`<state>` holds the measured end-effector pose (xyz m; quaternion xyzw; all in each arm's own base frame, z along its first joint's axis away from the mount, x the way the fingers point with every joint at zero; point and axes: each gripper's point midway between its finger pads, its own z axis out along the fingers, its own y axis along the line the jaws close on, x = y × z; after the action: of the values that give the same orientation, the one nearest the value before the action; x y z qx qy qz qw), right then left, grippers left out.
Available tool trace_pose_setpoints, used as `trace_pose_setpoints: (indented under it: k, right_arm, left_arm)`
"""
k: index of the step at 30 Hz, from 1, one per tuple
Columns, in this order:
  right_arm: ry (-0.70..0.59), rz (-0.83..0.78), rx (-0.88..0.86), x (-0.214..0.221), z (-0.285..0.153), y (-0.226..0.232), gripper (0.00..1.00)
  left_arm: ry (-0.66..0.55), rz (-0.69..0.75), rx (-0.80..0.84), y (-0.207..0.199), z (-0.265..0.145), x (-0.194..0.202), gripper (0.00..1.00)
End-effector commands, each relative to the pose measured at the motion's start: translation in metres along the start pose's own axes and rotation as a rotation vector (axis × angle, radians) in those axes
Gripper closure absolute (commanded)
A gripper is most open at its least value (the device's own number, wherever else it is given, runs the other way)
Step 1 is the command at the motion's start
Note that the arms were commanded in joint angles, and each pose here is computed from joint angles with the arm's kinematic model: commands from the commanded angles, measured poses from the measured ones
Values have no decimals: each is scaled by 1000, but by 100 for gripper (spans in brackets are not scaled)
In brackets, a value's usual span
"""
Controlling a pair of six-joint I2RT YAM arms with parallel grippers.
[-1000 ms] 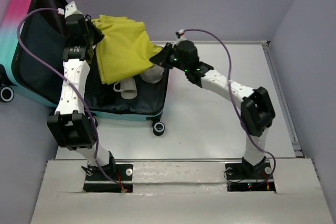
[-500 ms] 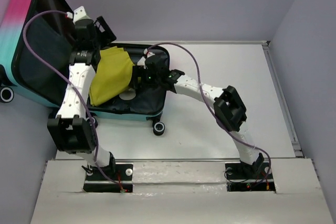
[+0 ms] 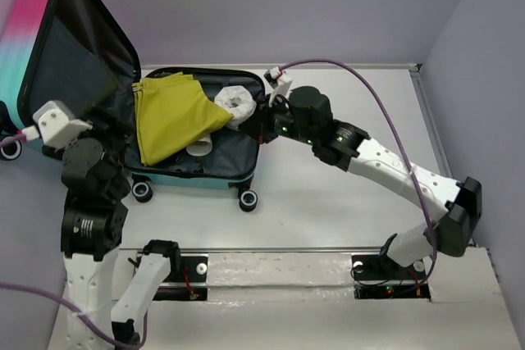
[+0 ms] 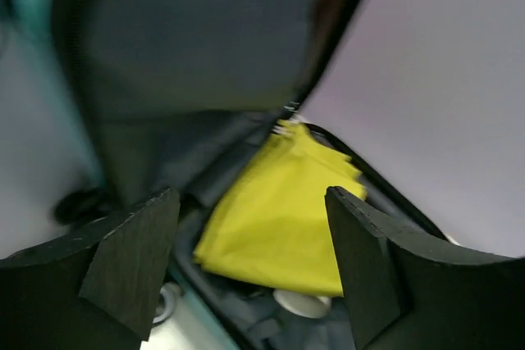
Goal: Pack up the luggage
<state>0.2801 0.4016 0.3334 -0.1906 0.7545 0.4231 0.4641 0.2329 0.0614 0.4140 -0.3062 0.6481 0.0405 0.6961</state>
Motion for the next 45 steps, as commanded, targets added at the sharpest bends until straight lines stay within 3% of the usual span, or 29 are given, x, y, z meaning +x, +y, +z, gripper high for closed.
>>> trace_pose_setpoints:
  k: [1,2,6,11,15,21,25,28,30,32,36,40,43,44,45]
  right_arm:
    - [7,-63,49,33,-23,-25,93]
    - [8,-69,58,38,-28,-28,91]
    - [-13,-81,74,52,-52,-45,86]
    - [2,-93,159,75,-69,-84,79]
    - [42,-48,119,83,-75,-98,50]
    - [66,-39,59,91,-64,-92,47]
    - [75,-34,93,96,-57,-101,45]
    - [81,-6,127,96,-48,-109,35]
    - [69,10,140,90,-42,-110,32]
    - [77,28,155,91,-35,-113,29]
    - [64,54,184,85,-22,-122,24]
    - [48,104,225,72,-9,-141,23]
    - [57,98,206,70,-9,-141,23]
    - [55,96,198,69,-11,-138,23]
    - [55,97,193,69,-11,-137,23]
  left_arm:
    - [5,204,-447,102,-23,27,19]
    - [-29,238,-554,121,-31,25,24]
    - [-89,215,-642,129,-32,14,28]
    - [-16,329,-788,151,-8,45,24]
    - [-77,295,-911,175,-1,49,25]
    - [-86,336,-991,180,23,33,31]
    - [-67,362,-1019,183,42,31,50]
    - [-66,379,-1015,181,48,29,52]
    - [-68,379,-991,178,55,29,62]
    - [-64,393,-999,178,56,28,65]
    - [-61,360,-944,172,64,31,94]
    - [-70,372,-879,158,66,32,93]
    - [-79,367,-784,132,67,32,69]
    - [-84,345,-723,123,68,32,52]
    - [-105,316,-686,118,63,26,46]
